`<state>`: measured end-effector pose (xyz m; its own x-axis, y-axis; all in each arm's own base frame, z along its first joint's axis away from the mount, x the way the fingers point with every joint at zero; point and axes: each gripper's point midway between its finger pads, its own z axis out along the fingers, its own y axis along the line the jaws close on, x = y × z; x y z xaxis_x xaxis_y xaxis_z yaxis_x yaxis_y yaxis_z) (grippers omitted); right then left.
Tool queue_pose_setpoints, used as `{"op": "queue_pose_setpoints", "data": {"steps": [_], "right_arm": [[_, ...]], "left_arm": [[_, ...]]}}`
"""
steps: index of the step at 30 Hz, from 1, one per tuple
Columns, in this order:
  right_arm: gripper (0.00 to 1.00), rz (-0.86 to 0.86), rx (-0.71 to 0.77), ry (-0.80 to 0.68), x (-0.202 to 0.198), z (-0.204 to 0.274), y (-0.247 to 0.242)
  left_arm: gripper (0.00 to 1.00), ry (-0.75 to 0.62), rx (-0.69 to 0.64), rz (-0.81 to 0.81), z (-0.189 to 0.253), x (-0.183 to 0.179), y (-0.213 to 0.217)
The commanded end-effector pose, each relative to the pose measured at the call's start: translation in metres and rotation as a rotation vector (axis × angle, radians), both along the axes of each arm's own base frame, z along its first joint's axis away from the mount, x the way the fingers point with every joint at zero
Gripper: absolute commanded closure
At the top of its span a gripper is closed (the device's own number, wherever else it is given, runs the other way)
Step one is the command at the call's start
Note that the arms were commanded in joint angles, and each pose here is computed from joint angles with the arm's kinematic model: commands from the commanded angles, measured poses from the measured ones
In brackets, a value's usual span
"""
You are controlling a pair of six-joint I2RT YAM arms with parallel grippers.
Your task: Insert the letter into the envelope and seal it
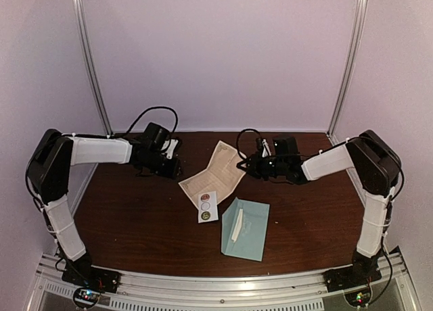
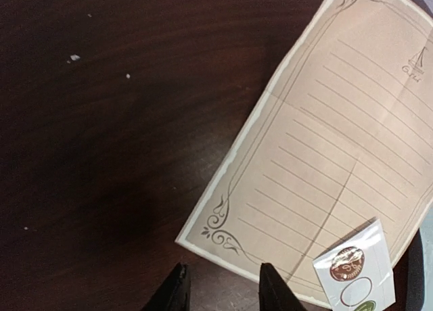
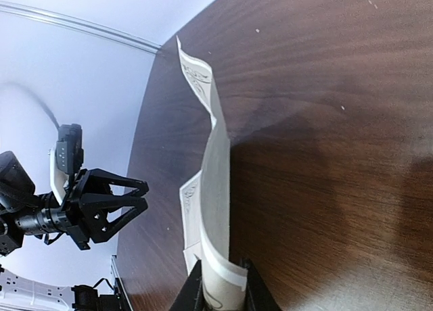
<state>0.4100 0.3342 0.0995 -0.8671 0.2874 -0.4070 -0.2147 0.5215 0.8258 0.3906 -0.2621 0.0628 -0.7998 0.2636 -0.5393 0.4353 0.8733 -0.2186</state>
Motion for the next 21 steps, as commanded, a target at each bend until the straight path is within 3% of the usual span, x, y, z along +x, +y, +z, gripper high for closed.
{"op": "queue_pose_setpoints", "data": {"steps": [1, 7, 12, 21], "right_arm": [[0.84, 0.008, 0.054, -0.159, 0.007, 0.060, 0.006], [0.85, 0.008, 0.044, -0.277, 0.011, 0.106, 0.005], [0.86, 0.012, 0.031, -0.376, 0.008, 0.141, 0.001], [0.87, 0.093, 0.001, -0.486, -0.016, 0.185, -0.003]], "left_arm": [[0.63, -0.233, -0.055, 0.104, 0.075, 0.029, 0.027], [0.54, -0.396, -0.115, 0.128, 0.135, 0.028, 0.048], [0.52, -0.470, -0.146, 0.113, 0.159, 0.021, 0.050], [0.45, -0.511, -0.280, -0.068, 0.182, -0.001, 0.023]]}}
